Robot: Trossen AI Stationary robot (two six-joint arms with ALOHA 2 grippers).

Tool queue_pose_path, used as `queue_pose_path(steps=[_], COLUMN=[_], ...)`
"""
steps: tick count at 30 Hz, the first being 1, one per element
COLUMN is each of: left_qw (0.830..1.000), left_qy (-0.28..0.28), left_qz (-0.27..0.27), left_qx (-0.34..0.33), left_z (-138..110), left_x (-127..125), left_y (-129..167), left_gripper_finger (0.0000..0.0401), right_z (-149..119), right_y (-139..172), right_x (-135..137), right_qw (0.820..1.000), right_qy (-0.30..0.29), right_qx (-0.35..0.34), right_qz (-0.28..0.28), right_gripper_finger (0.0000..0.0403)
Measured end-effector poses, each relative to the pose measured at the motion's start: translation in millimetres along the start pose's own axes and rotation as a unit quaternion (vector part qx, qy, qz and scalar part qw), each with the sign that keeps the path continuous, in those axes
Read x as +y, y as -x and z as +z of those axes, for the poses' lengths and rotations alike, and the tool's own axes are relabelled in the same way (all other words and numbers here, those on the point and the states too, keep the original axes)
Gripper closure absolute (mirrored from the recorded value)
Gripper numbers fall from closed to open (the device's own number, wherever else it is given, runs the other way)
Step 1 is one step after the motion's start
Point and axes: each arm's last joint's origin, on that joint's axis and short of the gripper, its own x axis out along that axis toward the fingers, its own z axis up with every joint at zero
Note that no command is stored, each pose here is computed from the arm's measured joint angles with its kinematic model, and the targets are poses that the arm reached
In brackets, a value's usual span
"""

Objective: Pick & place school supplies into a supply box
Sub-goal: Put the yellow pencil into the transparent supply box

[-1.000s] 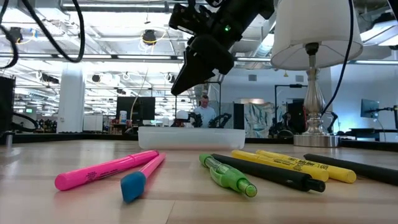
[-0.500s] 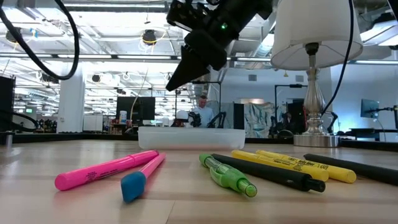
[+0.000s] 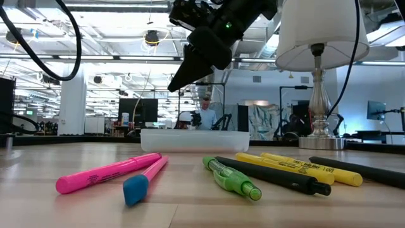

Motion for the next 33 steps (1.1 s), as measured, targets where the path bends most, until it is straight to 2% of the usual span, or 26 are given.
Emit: queue_pose_path(steps=[15,24,33], left_qw=[0.999,0.999,0.994], left_qy=[-0.036,-0.037,-0.091], left_qz=[0.011,-0.010,-0.015], left_qx=[-0.002,0.005,-0.051], left_z=[-5,-5,5], left_x=[-2,2,-5], left_y=[-5,-19,-9], left_gripper_finger=[0.0310,0.0310,0.0310], right_z=[1,1,2], right_y=[0,0,0], right_x=[2,2,2], right_qw=[1.000,1.000,1.000], right_qy=[-0.004,-0.012,-0.012], right_qx=[-0.002,-0.004,-0.006], right_qz=[0.001,0.000,0.000], right_gripper_finger=[0.0275,0.0276,0.0275])
